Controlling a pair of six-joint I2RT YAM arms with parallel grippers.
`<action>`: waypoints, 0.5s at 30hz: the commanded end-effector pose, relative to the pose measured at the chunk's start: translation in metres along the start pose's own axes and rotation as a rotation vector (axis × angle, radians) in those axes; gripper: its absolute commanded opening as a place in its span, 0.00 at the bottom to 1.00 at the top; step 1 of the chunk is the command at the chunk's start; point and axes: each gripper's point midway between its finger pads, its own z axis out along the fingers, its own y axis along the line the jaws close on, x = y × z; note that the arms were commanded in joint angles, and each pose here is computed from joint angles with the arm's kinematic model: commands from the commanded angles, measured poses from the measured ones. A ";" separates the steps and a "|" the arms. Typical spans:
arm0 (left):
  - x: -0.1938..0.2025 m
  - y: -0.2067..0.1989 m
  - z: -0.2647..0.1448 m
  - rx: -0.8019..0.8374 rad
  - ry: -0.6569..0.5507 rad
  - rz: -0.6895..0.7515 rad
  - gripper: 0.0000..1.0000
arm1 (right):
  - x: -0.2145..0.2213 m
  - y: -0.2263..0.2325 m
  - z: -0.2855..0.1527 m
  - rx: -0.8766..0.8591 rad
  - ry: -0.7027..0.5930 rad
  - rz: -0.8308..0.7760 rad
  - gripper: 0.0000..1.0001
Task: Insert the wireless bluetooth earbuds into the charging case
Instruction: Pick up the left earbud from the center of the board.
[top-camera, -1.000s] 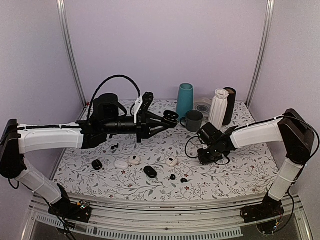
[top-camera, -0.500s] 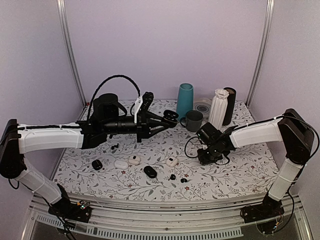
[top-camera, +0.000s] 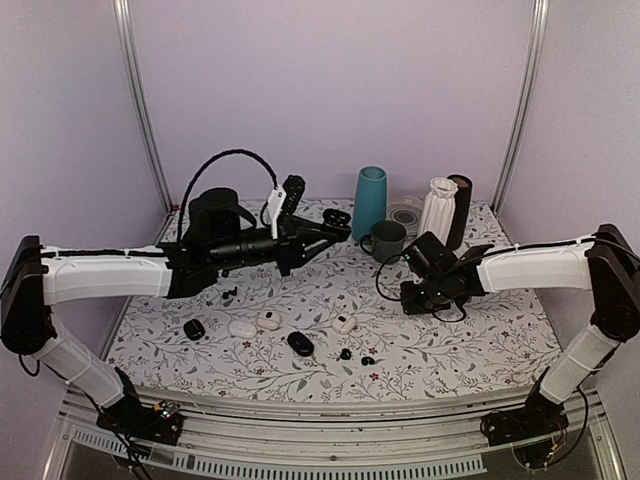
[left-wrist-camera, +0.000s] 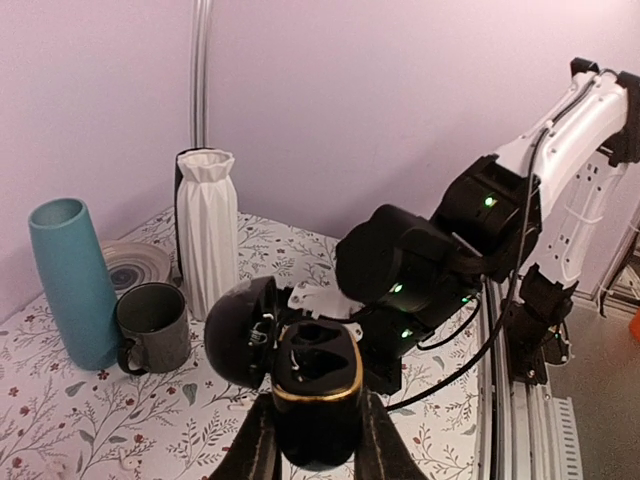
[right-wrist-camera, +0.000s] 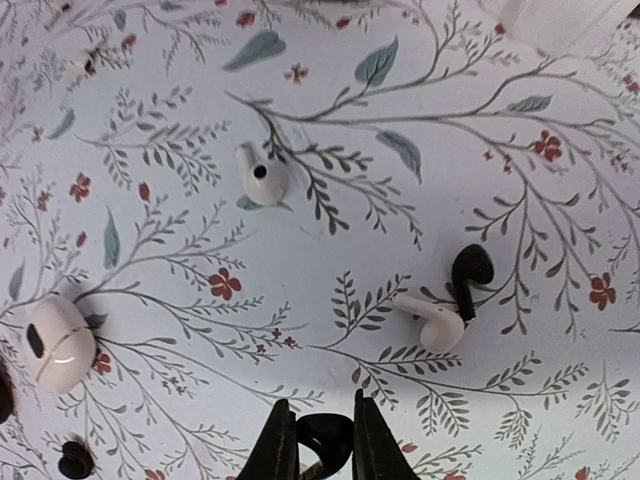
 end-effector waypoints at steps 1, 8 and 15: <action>0.001 0.012 0.007 -0.061 -0.029 -0.043 0.00 | -0.056 0.005 -0.054 -0.035 -0.232 0.079 0.04; 0.002 0.015 0.018 -0.049 -0.046 -0.101 0.00 | -0.113 0.012 -0.132 -0.108 -0.466 0.124 0.04; 0.001 0.008 0.032 0.002 -0.050 -0.134 0.00 | -0.149 0.038 -0.204 -0.208 -0.655 0.089 0.05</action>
